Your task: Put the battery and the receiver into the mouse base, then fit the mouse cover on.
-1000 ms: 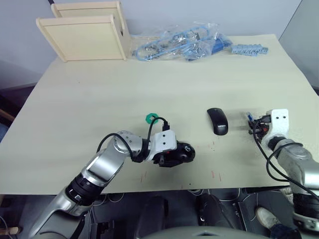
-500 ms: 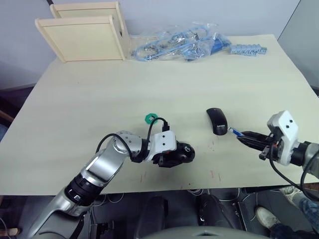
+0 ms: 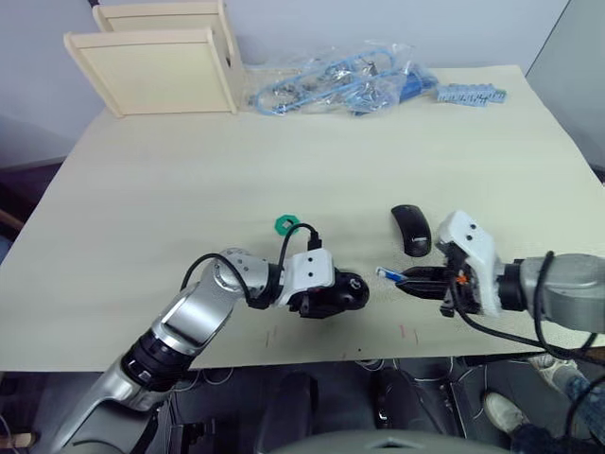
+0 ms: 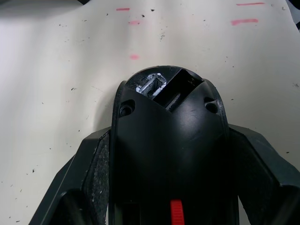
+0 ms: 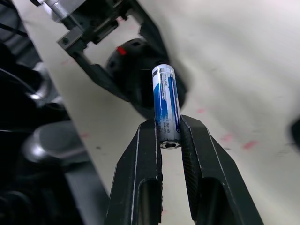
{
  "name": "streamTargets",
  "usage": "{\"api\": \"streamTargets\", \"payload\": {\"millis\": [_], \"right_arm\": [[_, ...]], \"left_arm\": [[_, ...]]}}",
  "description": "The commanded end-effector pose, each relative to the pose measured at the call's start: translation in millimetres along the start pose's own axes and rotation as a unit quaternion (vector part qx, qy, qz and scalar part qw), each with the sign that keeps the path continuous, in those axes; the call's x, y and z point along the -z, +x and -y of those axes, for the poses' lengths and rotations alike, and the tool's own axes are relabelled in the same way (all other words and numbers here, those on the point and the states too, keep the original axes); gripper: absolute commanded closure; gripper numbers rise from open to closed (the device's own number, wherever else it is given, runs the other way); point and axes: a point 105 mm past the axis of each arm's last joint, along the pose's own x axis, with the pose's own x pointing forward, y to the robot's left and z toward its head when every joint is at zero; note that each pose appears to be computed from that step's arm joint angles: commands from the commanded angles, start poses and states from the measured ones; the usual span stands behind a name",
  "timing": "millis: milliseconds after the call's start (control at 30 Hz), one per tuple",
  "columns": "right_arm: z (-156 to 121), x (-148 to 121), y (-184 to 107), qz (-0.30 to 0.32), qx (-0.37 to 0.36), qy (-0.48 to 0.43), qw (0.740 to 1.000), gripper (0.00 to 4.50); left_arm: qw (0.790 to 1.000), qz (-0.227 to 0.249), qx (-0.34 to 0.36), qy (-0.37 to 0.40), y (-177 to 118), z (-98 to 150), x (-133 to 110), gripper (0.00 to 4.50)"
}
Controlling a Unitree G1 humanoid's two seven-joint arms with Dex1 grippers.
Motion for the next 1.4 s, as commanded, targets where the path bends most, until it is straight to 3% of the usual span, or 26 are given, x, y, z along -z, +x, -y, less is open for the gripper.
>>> {"api": "streamTargets", "payload": {"millis": [33,433,1400], "right_arm": [[2,2,8,-0.022,0.012,0.008,1.000,4.44],[2,5,36,-0.035,0.028,0.060,0.997,4.44],[-16,3,48,-0.089,0.035,0.119,0.988,4.44]], "left_arm": [[1.000,-0.012,0.012,-0.009,2,6,7,1.57],[1.000,-0.014,0.012,-0.012,2,8,8,1.57],[1.000,-0.014,0.012,-0.010,4,8,6,1.57]]}}
